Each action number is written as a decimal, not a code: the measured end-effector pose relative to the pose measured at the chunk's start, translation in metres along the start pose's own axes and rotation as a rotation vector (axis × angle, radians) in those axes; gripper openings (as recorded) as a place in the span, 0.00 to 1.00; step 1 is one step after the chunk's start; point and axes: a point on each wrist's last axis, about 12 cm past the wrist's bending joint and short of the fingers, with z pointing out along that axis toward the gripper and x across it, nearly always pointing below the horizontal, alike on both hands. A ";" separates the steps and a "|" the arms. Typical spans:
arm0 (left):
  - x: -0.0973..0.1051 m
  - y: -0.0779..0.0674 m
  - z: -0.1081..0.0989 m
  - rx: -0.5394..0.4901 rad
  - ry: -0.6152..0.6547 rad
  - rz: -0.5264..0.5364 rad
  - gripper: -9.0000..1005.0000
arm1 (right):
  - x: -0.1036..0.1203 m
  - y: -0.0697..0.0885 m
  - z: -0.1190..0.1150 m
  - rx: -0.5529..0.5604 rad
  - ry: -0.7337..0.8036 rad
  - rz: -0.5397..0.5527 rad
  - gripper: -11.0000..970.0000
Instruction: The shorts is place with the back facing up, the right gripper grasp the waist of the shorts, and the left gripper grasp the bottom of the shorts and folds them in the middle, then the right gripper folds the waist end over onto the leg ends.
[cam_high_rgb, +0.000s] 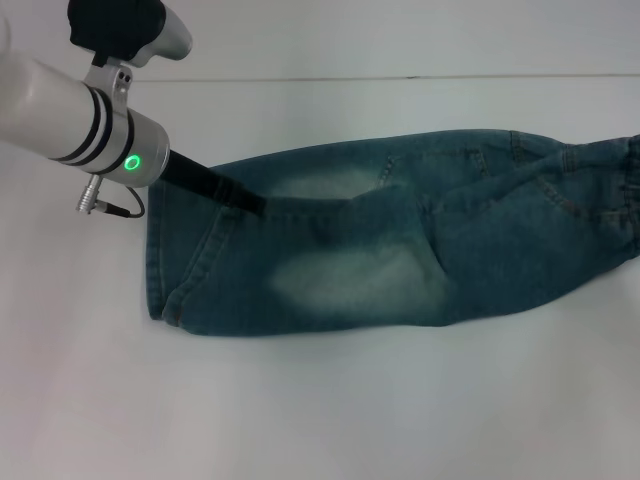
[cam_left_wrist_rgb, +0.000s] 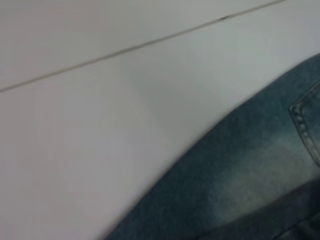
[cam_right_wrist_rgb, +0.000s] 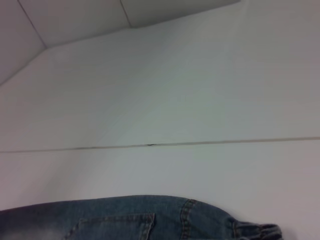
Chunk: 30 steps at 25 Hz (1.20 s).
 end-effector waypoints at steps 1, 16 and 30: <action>0.000 0.000 0.000 -0.005 -0.002 -0.001 0.81 | 0.000 0.000 0.000 0.000 -0.002 0.001 0.07; 0.001 -0.004 0.007 -0.046 0.000 0.005 0.81 | 0.002 0.001 -0.002 -0.016 -0.003 0.006 0.08; 0.000 -0.011 0.015 -0.060 0.011 0.026 0.81 | 0.004 0.001 -0.003 -0.020 -0.004 0.007 0.08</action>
